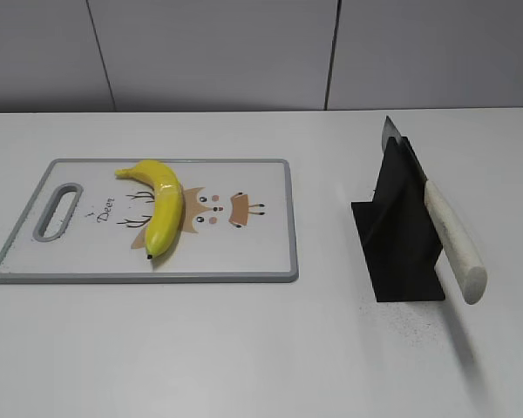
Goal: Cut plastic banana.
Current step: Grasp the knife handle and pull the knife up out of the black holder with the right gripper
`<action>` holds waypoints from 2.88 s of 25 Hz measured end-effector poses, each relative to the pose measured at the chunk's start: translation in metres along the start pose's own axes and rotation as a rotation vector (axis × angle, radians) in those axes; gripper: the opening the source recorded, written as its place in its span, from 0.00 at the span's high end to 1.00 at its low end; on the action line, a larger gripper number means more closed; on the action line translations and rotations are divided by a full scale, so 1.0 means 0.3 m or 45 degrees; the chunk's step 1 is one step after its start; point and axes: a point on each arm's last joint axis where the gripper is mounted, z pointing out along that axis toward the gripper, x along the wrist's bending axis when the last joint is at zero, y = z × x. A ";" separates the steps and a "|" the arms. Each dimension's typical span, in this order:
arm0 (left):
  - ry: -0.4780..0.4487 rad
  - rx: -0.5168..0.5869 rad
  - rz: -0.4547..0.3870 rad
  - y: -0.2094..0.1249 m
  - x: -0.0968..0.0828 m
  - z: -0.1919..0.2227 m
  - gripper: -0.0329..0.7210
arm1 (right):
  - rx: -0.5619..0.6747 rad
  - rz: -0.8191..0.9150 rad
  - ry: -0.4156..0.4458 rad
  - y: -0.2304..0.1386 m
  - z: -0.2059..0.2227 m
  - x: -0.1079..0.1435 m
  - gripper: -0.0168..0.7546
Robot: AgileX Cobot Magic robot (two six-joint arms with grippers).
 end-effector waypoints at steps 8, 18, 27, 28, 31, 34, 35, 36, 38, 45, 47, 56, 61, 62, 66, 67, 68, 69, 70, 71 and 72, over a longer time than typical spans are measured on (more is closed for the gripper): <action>0.000 0.000 0.000 0.000 0.000 0.000 0.19 | 0.000 0.000 0.000 0.000 0.000 0.000 0.26; 0.000 0.000 0.000 0.000 0.000 0.000 0.19 | 0.000 0.000 0.000 0.000 0.000 0.000 0.26; 0.000 0.000 0.000 0.000 0.000 0.000 0.19 | 0.000 0.000 0.000 0.000 0.000 0.000 0.28; 0.000 0.000 0.000 0.000 0.000 0.000 0.19 | 0.000 0.000 0.000 0.000 0.000 0.000 0.29; 0.000 0.000 0.000 0.000 0.000 0.000 0.19 | 0.000 0.000 0.000 0.000 0.000 0.000 0.29; 0.000 0.000 0.000 0.000 0.000 0.000 0.19 | 0.000 0.000 0.000 0.000 0.000 0.000 0.29; 0.000 0.000 0.000 0.000 0.000 0.000 0.19 | 0.000 0.000 0.000 0.000 0.000 0.000 0.29; 0.000 0.000 0.000 0.000 0.000 0.000 0.19 | 0.000 0.000 0.000 0.000 0.000 0.000 0.29; 0.000 0.000 0.000 0.000 0.000 0.000 0.19 | 0.000 0.000 0.000 0.000 0.000 0.000 0.29; 0.000 0.000 0.000 0.000 0.000 0.000 0.19 | 0.094 0.007 0.007 0.017 0.034 -0.002 0.29; 0.000 0.000 0.000 0.000 0.000 0.000 0.19 | 0.188 0.012 0.013 0.036 0.065 -0.005 0.29; 0.000 0.000 0.000 0.000 0.000 0.000 0.19 | 0.440 0.047 0.104 0.122 0.165 0.002 0.29; 0.000 0.000 0.000 0.000 0.000 0.000 0.19 | 0.534 -0.015 0.215 0.183 0.214 0.031 0.30; 0.000 0.000 0.000 0.000 0.000 0.000 0.19 | 0.567 -0.032 0.229 0.192 0.232 0.039 0.30; 0.000 0.000 0.000 0.000 0.000 0.000 0.19 | 0.682 -0.073 0.275 0.239 0.301 0.079 0.30; 0.000 0.000 0.000 0.000 0.000 0.000 0.19 | 0.695 -0.074 0.287 0.256 0.314 0.090 0.30; 0.000 0.000 0.000 0.000 0.000 0.000 0.19 | 0.713 -0.070 0.295 0.275 0.330 0.103 0.30; 0.000 0.000 0.000 0.000 0.000 0.000 0.19 | 0.728 -0.074 0.306 0.294 0.343 0.116 0.31; 0.000 0.000 0.000 0.000 0.000 0.000 0.19 | 0.741 -0.081 0.320 0.310 0.352 0.130 0.31; 0.000 0.000 0.000 0.000 0.000 0.000 0.19 | 0.753 -0.078 0.329 0.331 0.365 0.145 0.31; 0.000 0.000 0.000 0.000 0.000 0.000 0.19 | 0.767 -0.078 0.339 0.349 0.378 0.162 0.32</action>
